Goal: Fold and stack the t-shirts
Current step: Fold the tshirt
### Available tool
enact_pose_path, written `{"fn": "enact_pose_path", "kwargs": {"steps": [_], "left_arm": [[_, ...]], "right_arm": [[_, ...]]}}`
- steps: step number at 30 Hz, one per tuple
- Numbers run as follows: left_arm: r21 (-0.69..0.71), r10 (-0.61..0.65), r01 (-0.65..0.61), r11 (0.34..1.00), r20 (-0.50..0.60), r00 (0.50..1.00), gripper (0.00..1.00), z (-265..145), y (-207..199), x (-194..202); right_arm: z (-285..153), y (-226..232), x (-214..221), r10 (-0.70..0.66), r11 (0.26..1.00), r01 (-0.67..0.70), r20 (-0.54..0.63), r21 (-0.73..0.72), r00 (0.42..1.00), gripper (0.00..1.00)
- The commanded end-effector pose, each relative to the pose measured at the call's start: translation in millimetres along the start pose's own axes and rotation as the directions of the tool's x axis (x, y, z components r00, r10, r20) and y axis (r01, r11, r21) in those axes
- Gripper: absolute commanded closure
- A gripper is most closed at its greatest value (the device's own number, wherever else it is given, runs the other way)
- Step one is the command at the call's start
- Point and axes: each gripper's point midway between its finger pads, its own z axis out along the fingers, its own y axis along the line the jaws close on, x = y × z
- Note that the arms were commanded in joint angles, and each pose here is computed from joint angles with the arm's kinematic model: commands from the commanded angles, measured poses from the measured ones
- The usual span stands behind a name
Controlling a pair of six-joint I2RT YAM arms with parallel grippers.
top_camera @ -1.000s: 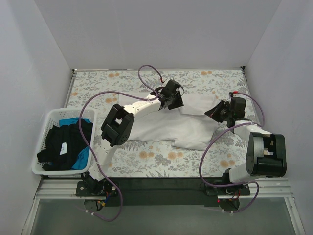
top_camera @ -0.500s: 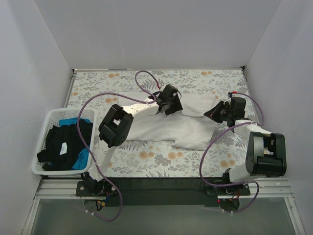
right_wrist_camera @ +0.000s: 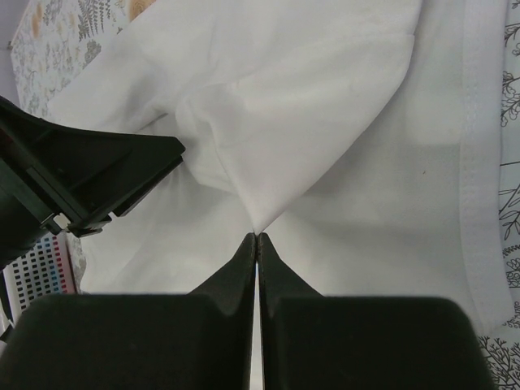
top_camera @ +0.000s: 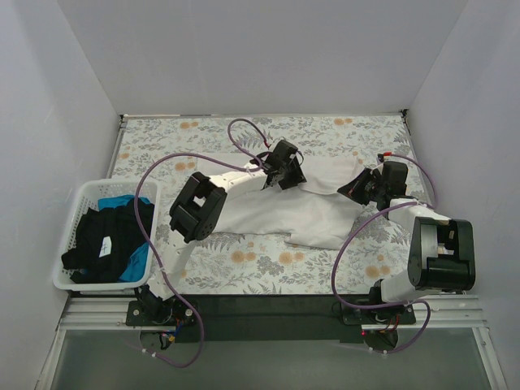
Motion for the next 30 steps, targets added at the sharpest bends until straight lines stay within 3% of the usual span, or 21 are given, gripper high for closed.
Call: {"fn": "enact_pose_path", "kwargs": {"steps": [1, 8, 14, 20, 30], "left_arm": [[0.031, -0.007, 0.007, 0.999, -0.004, 1.0, 0.63, 0, -12, -2], [0.02, 0.002, -0.002, 1.0, -0.013, 1.0, 0.68, 6, -9, 2], [0.041, 0.028, -0.028, 0.999, 0.019, 0.999, 0.99, -10, -21, -11], [0.042, 0.061, -0.064, 0.997, 0.069, 0.996, 1.0, -34, -36, -31], [-0.038, 0.103, -0.104, 0.994, -0.031, 0.994, 0.96, -33, -21, -16]], "right_arm": [[0, 11, -14, -0.029, 0.999, 0.029, 0.027, -0.034, 0.999, 0.99], [3, 8, -11, -0.024, 0.999, 0.024, 0.016, -0.032, 1.0, 0.99], [0, 10, -12, -0.031, 0.999, 0.032, 0.026, -0.033, 0.999, 0.99], [-4, 15, -18, -0.046, 0.998, 0.047, 0.048, -0.037, 0.998, 0.99], [-12, 0, -5, -0.038, 0.999, 0.037, 0.034, 0.034, 0.999, 0.99]]}}
